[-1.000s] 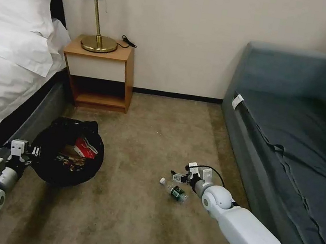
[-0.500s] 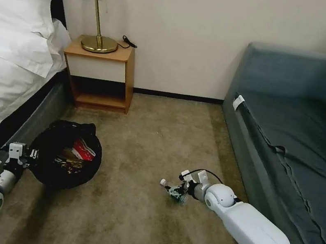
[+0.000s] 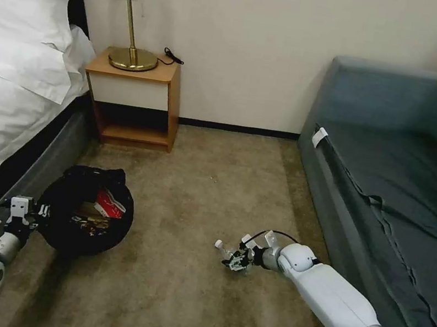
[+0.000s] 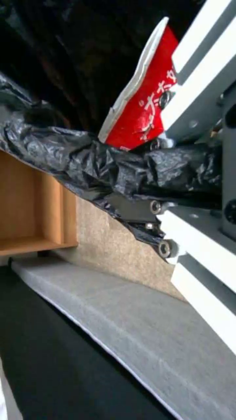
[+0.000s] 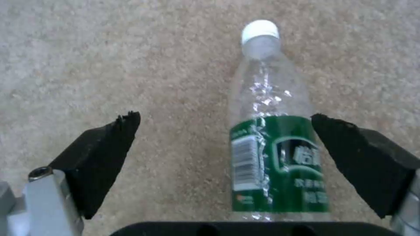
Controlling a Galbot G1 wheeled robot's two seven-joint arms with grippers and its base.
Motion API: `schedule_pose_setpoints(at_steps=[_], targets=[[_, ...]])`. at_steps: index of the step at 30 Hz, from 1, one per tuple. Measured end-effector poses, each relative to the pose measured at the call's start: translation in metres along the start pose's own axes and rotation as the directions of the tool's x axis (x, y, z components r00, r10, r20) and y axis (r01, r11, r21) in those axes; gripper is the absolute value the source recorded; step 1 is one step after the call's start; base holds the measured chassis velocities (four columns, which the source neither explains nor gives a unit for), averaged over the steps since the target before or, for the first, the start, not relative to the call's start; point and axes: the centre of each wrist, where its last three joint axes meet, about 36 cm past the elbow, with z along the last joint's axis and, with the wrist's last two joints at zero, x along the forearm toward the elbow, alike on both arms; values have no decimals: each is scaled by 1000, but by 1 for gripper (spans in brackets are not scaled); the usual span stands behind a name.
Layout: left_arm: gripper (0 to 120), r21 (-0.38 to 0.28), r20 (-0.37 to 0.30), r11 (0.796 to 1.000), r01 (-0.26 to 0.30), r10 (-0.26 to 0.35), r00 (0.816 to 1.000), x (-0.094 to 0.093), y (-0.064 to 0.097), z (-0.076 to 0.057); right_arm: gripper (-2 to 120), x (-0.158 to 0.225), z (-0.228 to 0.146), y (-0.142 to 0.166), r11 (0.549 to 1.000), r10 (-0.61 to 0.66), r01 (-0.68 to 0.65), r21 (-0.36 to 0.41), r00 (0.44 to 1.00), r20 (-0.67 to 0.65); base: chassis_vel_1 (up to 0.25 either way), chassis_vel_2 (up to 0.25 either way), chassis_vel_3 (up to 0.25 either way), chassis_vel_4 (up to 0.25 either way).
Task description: Pick up the trash bin, then pick up the garbage on the floor and place it into the trash bin.
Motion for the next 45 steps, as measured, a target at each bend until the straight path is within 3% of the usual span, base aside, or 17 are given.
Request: schedule_pose_setpoints(at_steps=[7, 20, 25, 27, 30, 31, 37, 45], targets=[[1, 2, 0, 1000, -13, 13, 1000, -14, -9, 0, 100, -9, 10, -15, 1000, 13, -13, -2, 1000, -2, 0, 0, 0, 0], [1, -3, -4, 1000, -14, 14, 1000, -18, -2, -2, 99, -32, 12, -9, 1000, -4, 4, 3, 1000, -10, 0, 0, 0, 0], [1, -2, -8, 1000, -16, 16, 1000, -19, 1, -1, 84, -38, 14, -8, 1000, -10, 10, 0, 1000, -13, 0, 0, 0, 0], [1, 0, -12, 1000, -14, 14, 1000, -20, 2, 1, 71, -40, 16, -8, 1000, -8, 8, 0, 1000, -12, 0, 0, 0, 0], [1, 0, -14, 1000, -14, 14, 1000, -20, 3, 1, 66, -40, 16, -8, 1000, -8, 8, -1, 1000, -10, 0, 0, 0, 0], [1, -1, -15, 1000, -12, 12, 1000, -22, 4, 1, 57, -39, 16, -8, 1000, -5, 5, -3, 1000, -7, 0, 0, 0, 0], [1, 1, -11, 1000, -17, 17, 1000, -24, 6, -3, 36, -37, 13, -9, 1000, 7, -7, -2, 1000, 9, 0, 0, 0, 0], [1, -3, -11, 1000, -27, 27, 1000, -26, 6, -7, 22, -27, -4, -15, 1000, 31, -30, -5, 997, 65, 0, 0, 0, 0]])
